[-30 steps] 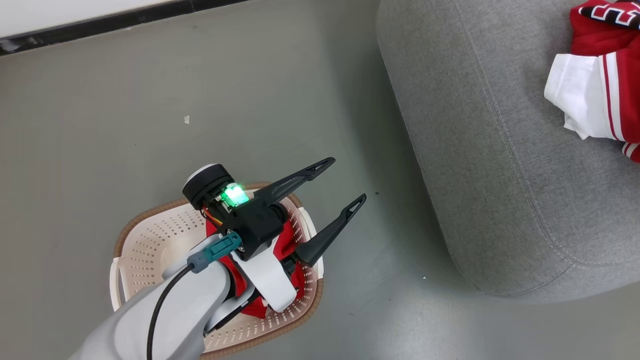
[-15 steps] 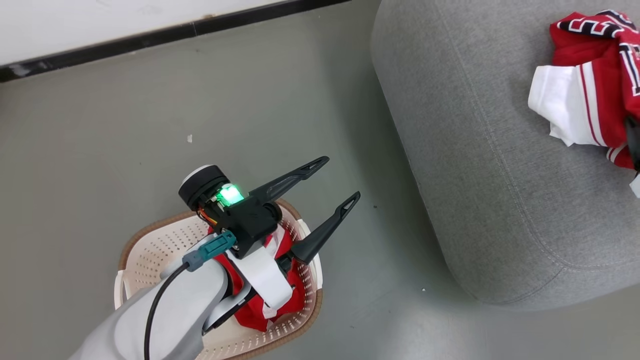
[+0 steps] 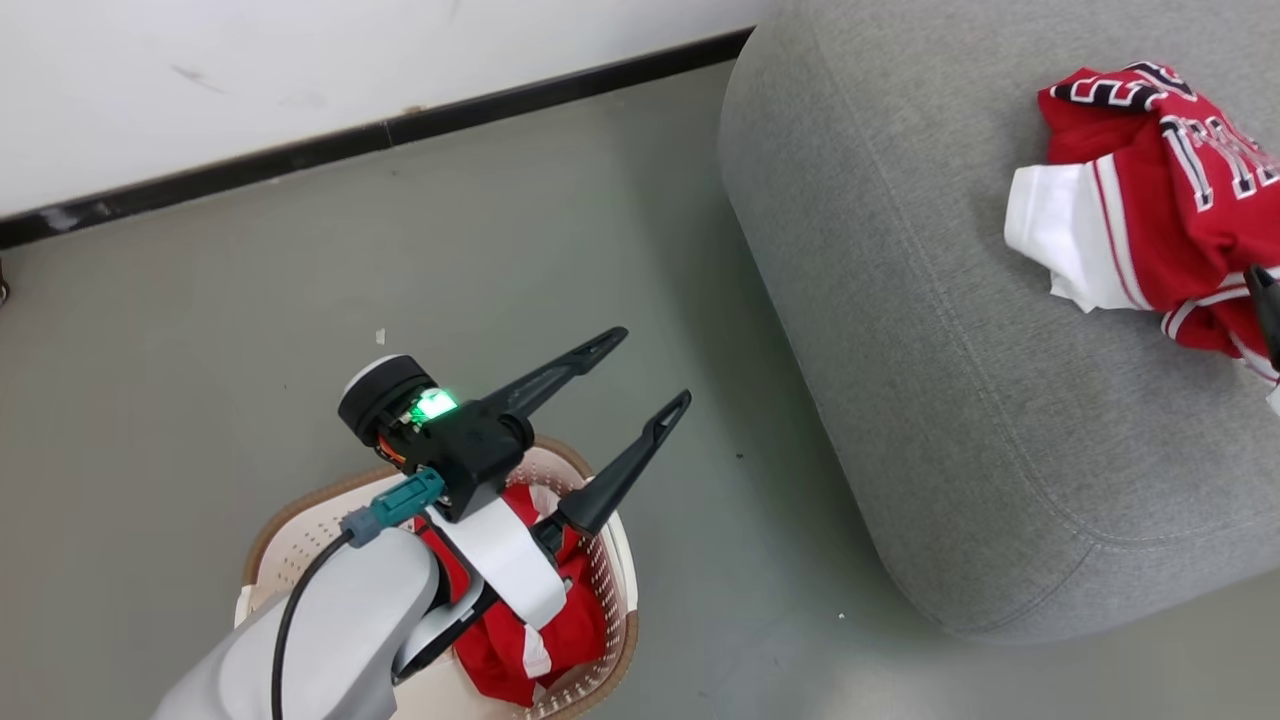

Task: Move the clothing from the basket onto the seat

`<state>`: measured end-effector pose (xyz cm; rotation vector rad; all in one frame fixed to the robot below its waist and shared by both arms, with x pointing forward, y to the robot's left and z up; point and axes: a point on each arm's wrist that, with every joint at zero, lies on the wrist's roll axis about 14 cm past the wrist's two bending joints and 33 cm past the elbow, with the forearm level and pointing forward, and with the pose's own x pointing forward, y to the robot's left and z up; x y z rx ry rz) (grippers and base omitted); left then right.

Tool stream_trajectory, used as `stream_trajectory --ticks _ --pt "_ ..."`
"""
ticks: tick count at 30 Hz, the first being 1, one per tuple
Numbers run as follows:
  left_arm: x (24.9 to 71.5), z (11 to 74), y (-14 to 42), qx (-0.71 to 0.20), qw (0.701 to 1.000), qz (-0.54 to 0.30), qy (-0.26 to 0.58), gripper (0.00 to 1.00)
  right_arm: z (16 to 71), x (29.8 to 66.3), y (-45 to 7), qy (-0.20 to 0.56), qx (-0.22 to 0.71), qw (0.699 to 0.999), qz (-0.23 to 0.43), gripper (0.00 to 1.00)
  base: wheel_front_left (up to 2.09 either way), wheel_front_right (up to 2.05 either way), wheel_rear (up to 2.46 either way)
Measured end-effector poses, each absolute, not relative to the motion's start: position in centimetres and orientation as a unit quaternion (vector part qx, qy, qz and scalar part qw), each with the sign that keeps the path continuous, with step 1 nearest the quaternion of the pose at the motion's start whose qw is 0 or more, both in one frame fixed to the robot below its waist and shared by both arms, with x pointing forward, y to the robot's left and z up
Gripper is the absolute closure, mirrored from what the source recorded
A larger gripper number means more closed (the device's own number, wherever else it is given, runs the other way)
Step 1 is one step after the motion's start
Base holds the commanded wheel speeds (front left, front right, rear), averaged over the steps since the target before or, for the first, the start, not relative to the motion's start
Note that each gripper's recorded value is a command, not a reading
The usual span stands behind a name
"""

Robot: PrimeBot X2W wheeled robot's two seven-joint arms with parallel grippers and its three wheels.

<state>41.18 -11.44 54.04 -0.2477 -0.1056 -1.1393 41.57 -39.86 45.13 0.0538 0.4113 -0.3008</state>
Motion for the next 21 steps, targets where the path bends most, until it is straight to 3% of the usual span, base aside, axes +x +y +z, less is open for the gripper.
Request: stream_trajectory --ticks 11,21 --pt "41.2 55.1 -10.4 -0.113 0.853 -0.507 -0.057 0.00 48.5 40.9 -39.1 0.148 0.003 0.982 -0.121 0.00 0.00 0.00 0.00" --pt "41.8 56.1 -8.1 -0.110 0.880 -0.456 -0.068 0.00 52.8 42.6 -36.2 0.065 -0.008 0.995 -0.070 0.00 0.00 0.00 0.00"
